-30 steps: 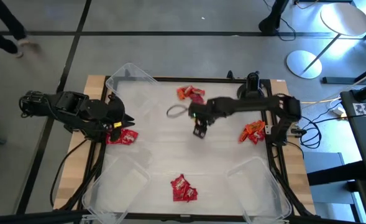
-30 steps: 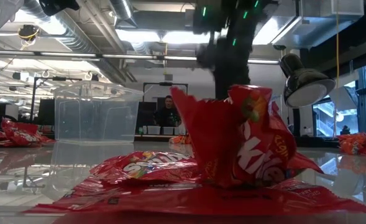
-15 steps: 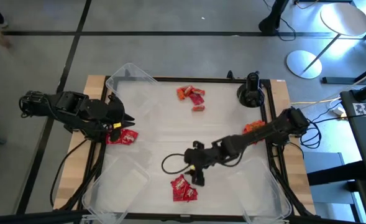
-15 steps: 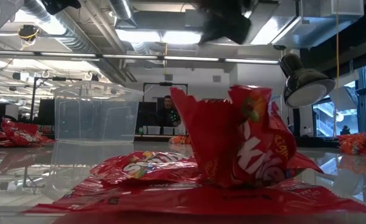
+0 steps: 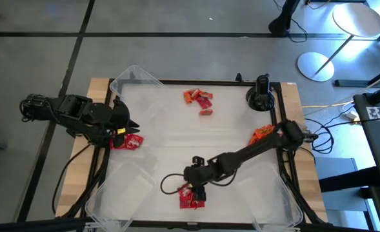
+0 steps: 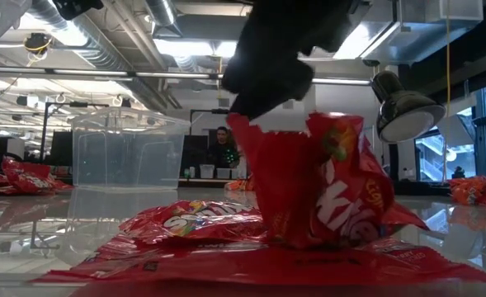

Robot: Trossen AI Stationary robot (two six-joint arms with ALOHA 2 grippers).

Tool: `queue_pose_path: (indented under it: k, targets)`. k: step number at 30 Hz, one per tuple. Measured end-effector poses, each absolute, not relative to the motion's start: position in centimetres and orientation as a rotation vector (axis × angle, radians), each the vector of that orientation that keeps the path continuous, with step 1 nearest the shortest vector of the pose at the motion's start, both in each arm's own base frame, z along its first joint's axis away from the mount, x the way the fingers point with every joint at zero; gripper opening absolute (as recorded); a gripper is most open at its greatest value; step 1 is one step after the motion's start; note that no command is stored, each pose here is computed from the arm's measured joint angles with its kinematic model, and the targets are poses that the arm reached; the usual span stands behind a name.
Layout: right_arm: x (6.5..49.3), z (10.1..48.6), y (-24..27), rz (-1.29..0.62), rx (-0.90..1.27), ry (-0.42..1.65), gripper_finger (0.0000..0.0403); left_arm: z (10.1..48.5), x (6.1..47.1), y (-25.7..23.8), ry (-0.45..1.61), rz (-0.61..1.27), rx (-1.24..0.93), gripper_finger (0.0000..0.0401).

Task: Sort candy
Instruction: Move the red candy to the top center of the table

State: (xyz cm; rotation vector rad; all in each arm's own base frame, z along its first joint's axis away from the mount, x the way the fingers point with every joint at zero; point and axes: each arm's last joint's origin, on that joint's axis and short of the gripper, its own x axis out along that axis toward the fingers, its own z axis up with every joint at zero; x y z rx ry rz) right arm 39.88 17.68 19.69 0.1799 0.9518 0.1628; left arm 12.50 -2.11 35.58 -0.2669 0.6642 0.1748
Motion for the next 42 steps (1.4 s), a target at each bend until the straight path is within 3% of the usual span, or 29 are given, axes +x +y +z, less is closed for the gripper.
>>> queue_pose_path:
  k: [19,23,30,42]
  targets:
    - [41.1,14.1,18.2,0.275,-0.11,1.047,0.0224,35.6,12.5,-2.1,0.666,0.174,-0.264,0.0086]
    - [41.2,13.9,18.2,0.277,-0.111,1.05,0.0178,35.6,12.5,-2.1,0.665,0.174,-0.264,0.0086]
    - [41.7,14.9,18.4,0.276,-0.09,1.037,0.0017,35.6,12.5,-2.1,0.665,0.174,-0.264,0.0086]
    - [43.2,21.6,14.6,0.152,-0.109,1.142,0.0003,35.6,12.5,-2.1,0.665,0.174,-0.264,0.0086]
